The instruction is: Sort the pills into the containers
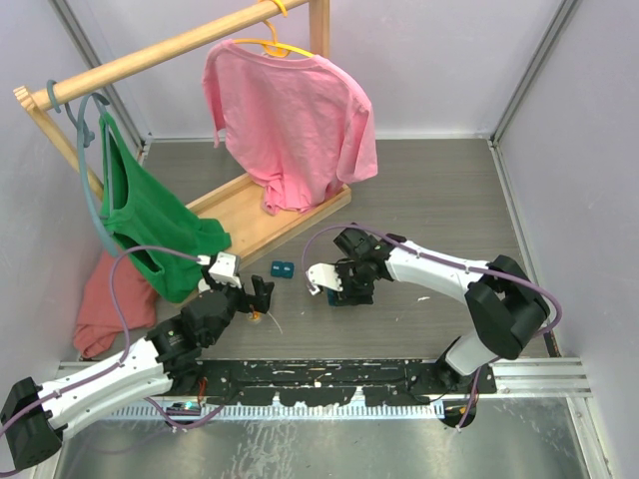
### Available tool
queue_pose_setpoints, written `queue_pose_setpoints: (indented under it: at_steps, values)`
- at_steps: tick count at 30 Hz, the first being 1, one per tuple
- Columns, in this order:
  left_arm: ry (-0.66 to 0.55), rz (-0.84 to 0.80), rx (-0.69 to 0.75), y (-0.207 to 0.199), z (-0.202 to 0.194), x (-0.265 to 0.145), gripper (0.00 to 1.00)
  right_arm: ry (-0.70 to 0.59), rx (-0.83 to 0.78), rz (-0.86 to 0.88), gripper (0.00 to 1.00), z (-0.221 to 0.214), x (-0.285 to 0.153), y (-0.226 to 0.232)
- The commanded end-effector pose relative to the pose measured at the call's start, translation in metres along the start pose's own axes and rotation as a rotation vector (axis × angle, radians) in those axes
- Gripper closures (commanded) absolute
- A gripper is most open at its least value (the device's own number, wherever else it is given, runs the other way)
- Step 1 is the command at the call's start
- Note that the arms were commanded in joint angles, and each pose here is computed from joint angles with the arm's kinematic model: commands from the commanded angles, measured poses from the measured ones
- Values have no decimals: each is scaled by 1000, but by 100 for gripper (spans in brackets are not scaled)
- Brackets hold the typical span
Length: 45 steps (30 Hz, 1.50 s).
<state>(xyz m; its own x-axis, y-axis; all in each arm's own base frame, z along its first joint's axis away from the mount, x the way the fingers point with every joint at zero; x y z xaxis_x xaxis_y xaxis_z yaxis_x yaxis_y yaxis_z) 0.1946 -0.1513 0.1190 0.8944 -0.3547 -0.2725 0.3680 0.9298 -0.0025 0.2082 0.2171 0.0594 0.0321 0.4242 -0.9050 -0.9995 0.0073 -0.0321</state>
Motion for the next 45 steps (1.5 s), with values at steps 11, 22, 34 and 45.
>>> queue_pose_setpoints:
  at_steps: [11, 22, 34, 45]
  values:
    - [-38, 23, -25, 2, 11, 2, 2, 3, -11, -43, 99, 12, -6, -10]
    - [-38, 22, -24, 2, 11, 2, 2, -5, -29, -42, 99, 15, -9, -6]
    - [-38, 21, -24, 2, 10, 1, 2, 4, 41, -56, 99, 14, -11, -5]
    - [-38, 21, -24, 2, 10, 1, 2, 36, 36, -104, 99, 10, -11, -9]
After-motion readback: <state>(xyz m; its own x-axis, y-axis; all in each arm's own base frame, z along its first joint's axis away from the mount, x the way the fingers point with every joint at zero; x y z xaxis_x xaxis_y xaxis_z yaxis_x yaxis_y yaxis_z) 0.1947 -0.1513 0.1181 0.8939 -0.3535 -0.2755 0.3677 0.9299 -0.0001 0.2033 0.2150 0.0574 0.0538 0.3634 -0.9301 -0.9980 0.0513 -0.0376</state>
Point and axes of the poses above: each gripper's point midway between its finger pads, its own x axis out along the fingers, its own y axis along the line the jaws close on, z = x × y, the point moved 2 cm from there along -x, back along the fingers, and after that the axes turned 12 degrees about x, right-handed, at the moved point
